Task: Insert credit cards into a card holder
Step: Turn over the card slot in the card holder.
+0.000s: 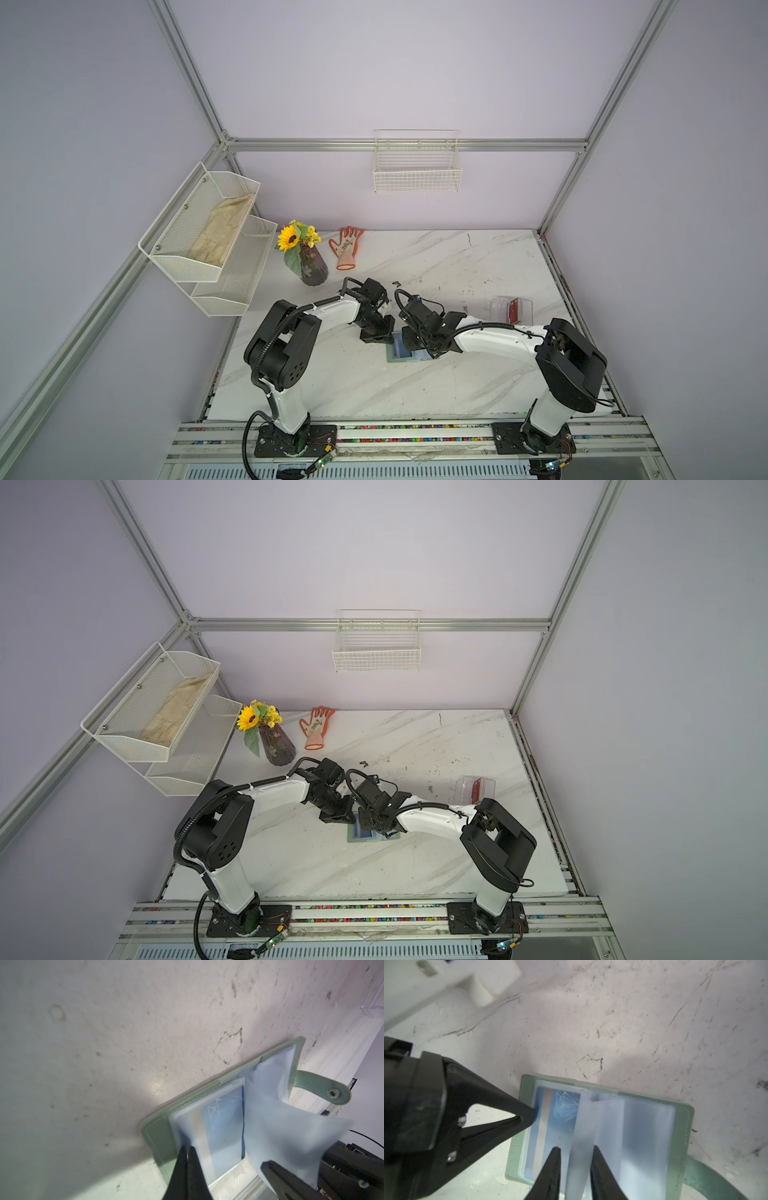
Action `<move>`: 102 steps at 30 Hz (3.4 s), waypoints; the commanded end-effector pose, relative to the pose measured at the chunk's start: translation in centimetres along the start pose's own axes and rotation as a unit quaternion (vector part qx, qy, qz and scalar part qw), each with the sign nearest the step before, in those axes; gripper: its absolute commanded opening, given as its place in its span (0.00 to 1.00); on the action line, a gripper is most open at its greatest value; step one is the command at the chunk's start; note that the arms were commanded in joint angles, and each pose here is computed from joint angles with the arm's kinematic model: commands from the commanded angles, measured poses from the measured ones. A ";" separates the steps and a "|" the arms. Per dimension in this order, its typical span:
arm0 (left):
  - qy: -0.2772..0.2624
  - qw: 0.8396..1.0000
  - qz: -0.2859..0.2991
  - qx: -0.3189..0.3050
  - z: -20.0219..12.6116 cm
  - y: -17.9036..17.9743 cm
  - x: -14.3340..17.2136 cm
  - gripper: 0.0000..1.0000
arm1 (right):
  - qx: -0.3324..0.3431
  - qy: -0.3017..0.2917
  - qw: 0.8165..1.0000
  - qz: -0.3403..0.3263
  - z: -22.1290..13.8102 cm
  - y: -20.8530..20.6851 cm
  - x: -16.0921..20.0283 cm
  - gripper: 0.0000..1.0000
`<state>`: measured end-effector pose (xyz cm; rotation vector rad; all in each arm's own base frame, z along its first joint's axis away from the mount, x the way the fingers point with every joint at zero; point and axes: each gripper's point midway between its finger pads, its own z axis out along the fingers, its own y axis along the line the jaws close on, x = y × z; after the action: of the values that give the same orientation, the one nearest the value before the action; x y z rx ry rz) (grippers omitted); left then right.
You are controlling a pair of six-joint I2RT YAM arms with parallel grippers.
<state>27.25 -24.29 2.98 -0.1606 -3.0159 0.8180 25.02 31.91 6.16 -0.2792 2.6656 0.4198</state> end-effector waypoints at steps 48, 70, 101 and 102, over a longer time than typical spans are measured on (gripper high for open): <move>-0.038 0.998 0.024 0.039 -4.5 -3.8 -3.8 0.00 | -0.129 0.062 0.990 -0.002 1.4 2.5 5.0 0.44; -0.003 0.999 -0.013 0.036 -1.2 -1.3 -1.5 0.00 | -0.114 0.059 0.992 0.011 1.1 1.5 5.3 0.44; 0.042 0.998 -0.055 0.002 3.2 2.8 1.2 0.00 | -0.075 0.046 0.995 0.039 0.7 -1.0 4.7 0.45; 0.041 0.998 -0.056 0.001 3.2 2.8 1.2 0.00 | -0.069 0.044 0.996 0.043 0.7 -1.4 4.6 0.45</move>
<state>28.62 -25.61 2.60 -0.1031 -2.9462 0.9855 21.53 32.64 3.91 -0.2996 2.7049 0.7382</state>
